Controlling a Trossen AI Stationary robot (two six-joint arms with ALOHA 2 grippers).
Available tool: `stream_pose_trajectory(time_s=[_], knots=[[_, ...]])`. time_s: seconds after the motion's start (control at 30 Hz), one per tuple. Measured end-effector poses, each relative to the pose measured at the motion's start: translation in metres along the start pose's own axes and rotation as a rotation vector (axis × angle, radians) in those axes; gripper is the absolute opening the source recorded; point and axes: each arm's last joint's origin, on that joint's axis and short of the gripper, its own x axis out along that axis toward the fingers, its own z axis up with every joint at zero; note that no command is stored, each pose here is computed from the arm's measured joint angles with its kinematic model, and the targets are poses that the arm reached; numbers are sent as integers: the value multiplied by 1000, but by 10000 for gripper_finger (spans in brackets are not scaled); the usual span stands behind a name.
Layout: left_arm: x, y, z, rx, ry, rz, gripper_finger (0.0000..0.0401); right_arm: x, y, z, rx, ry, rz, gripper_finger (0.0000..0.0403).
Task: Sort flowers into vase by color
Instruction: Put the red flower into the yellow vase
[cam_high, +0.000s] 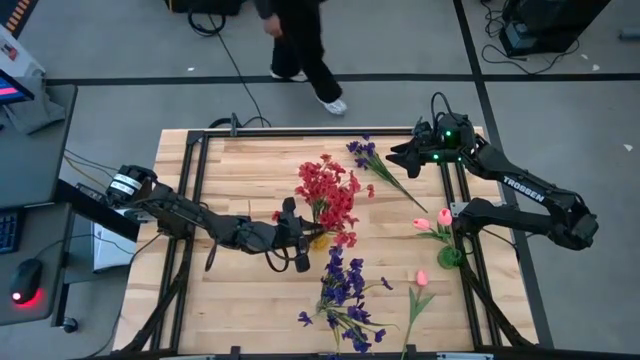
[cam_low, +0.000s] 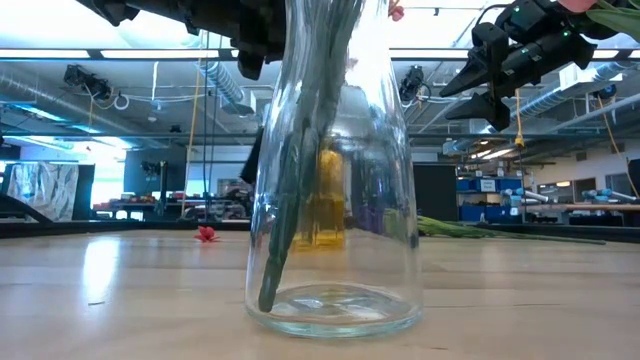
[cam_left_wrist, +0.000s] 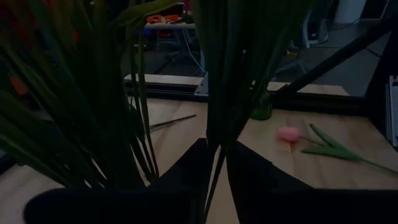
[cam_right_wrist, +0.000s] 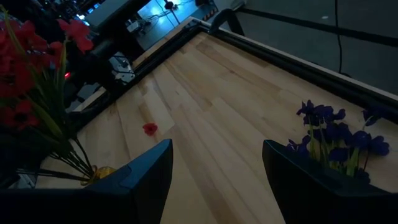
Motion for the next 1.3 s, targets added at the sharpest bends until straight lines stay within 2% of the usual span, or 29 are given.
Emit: stream_pose_trajectory(time_s=[0.33, 0.5, 0.7, 1.03, 1.3], knots=[[-2, -3, 0, -49, 1, -10, 141, 0, 0, 0, 0, 0, 0, 256], [-3, -6, -1, -72, 4, -20, 163, 0, 0, 0, -2, -1, -3, 256], [-4, -6, -1, -66, 0, 18, 163, 0, 0, 0, -1, 0, -2, 256], [-4, -6, 2, -77, -24, 15, 163, 0, 0, 0, -1, 0, 0, 256], [-4, -6, 8, 13, -63, 10, 163, 0, 0, 0, 1, 0, 0, 256]])
